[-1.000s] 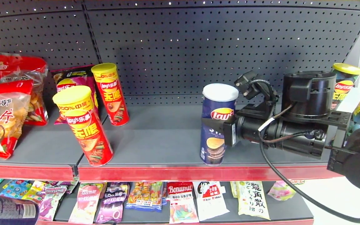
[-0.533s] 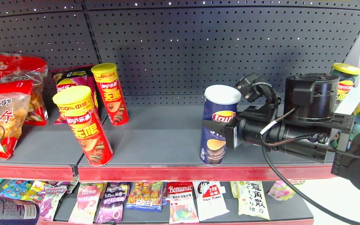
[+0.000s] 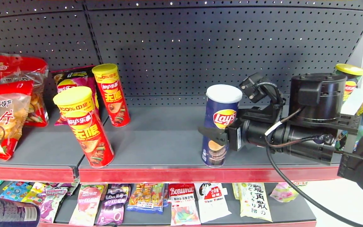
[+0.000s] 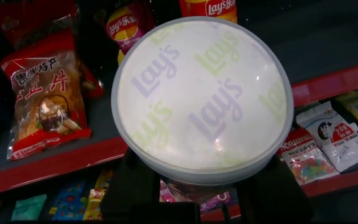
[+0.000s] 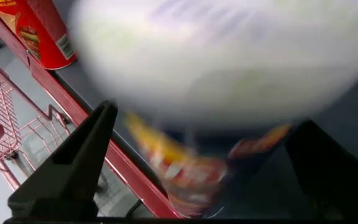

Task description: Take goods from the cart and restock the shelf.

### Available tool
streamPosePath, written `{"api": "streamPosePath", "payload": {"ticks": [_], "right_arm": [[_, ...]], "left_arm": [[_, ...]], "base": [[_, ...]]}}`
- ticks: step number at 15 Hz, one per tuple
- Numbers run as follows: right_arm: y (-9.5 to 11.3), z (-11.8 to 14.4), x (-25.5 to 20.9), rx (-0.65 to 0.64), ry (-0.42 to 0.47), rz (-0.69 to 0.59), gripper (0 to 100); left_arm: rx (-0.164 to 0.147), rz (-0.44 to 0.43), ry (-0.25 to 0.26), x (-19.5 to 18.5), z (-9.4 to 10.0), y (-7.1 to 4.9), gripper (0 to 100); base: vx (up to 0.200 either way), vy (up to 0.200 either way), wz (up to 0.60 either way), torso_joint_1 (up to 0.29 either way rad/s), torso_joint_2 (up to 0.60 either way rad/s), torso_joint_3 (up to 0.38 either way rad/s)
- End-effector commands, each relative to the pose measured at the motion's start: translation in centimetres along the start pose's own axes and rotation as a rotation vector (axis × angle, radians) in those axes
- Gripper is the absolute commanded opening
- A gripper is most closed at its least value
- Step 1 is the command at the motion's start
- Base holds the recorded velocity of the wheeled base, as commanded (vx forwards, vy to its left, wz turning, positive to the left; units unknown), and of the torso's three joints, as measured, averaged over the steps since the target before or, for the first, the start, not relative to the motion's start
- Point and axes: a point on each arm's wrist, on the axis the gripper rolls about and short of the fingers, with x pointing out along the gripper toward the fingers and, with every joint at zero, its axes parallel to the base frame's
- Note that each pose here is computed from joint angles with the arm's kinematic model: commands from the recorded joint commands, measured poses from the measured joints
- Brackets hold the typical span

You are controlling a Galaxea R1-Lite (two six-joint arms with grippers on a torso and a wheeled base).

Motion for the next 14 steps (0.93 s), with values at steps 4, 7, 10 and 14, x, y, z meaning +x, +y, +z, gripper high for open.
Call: {"api": "streamPosePath", "payload": {"ticks": [4, 7, 10, 14], "right_arm": [[0.2, -0.3, -2.5, 0.001, -0.011, -0.008, 100], [0.6, -1.4, -8.2, -0.006, -0.039, -0.031, 100], [1.0, -3.8, -14.2, -0.045, -0.085, -0.045, 100], [-1.7, -7.6, -19.9, -0.138, -0.055, -0.483, 100]], "left_arm": [[0.0, -0.002, -0.003, 0.0, 0.0, 0.0, 0], [0.001, -0.008, -0.009, -0.1, 0.2, 0.0, 0], [0.016, -0.039, -0.024, -0.2, 0.2, 0.0, 0], [0.1, -0.052, -0.013, 0.2, 0.4, 0.0, 0]], "base": [[0.0, 0.0, 0.0, 0.0, 0.0, 0.0], [0.0, 0.0, 0.0, 0.0, 0.0, 0.0], [0.0, 0.0, 0.0, 0.0, 0.0, 0.0], [0.0, 0.0, 0.0, 0.0, 0.0, 0.0]]}}
